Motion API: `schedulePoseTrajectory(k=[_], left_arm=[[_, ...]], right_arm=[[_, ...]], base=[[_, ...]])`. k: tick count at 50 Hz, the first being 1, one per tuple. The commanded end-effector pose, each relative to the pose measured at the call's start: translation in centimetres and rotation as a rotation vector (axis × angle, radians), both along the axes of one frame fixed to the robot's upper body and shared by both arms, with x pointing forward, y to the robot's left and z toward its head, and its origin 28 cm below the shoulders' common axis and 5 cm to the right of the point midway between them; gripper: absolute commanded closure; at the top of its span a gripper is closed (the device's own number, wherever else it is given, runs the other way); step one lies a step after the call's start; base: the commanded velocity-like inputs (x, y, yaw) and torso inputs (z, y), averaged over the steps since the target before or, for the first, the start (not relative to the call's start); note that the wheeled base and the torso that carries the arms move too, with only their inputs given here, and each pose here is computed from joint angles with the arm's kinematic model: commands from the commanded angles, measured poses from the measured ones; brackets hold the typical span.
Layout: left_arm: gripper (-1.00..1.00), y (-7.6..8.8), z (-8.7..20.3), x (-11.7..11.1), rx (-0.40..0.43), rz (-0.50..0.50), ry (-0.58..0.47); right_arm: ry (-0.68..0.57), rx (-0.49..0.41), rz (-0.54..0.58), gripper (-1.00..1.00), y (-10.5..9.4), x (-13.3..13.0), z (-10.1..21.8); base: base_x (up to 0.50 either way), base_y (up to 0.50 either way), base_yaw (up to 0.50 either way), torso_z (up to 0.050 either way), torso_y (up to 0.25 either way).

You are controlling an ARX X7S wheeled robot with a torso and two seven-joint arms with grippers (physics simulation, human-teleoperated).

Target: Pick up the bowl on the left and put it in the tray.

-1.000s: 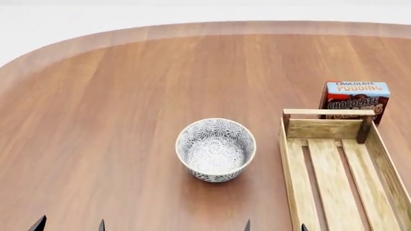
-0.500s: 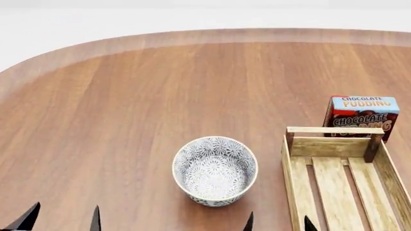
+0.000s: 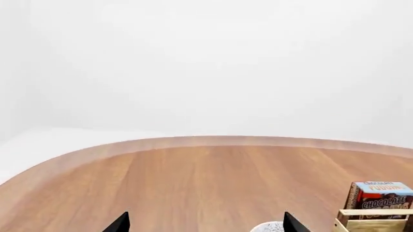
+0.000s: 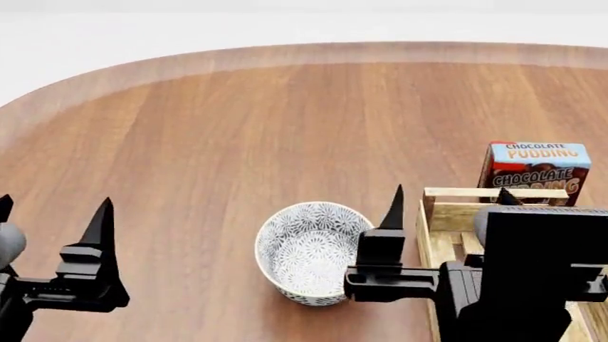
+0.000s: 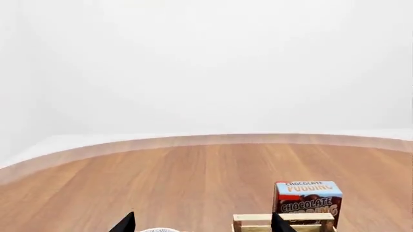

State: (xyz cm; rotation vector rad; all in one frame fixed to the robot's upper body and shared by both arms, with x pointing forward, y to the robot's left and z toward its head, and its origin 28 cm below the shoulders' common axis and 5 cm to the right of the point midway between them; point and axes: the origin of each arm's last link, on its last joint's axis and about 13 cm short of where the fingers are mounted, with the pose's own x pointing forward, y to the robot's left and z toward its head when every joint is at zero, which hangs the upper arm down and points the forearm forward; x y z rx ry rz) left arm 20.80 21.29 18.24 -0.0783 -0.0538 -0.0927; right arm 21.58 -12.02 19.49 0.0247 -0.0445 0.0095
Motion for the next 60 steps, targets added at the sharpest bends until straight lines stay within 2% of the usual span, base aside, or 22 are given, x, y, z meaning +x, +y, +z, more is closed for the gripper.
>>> schedulePoseTrajectory(k=[1,3,15,40,46,60], left_arm=[[-1.0,0.1,1.7,-1.2,0.012,-0.067,-0.057],[-1.0,0.2,1.5,-1.1,-0.031,-0.093,-0.058],[-1.0,0.2,0.9,-0.9,-0.014,-0.086,-0.013],[-1.0,0.3,0.4,-0.8,-0.005,-0.08,-0.009],[-1.0,0.5,0.4,-0.7,-0.059,-0.101,-0.017],[-1.0,0.5,0.3,-0.9,-0.043,-0.095,-0.036]], right_arm=[[-0.071,-0.058,0.008,-1.0,-0.1,-1.5,2.5],[-0.07,-0.062,0.011,-1.0,0.0,-1.5,2.3],[-0.062,-0.061,0.019,-1.0,0.0,-1.5,2.2],[-0.044,-0.034,0.02,-1.0,-0.2,-1.3,1.7],[-0.042,-0.027,0.018,-1.0,-0.3,-1.3,1.4],[-0.049,-0.023,0.014,-1.0,-0.3,-1.4,1.4]], base=[[0.0,0.0,0.0,0.0,0.0],[0.0,0.0,0.0,0.036,0.0],[0.0,0.0,0.0,0.05,0.0],[0.0,0.0,0.0,0.05,0.0],[0.0,0.0,0.0,0.0,0.0],[0.0,0.0,0.0,0.0,-0.191]])
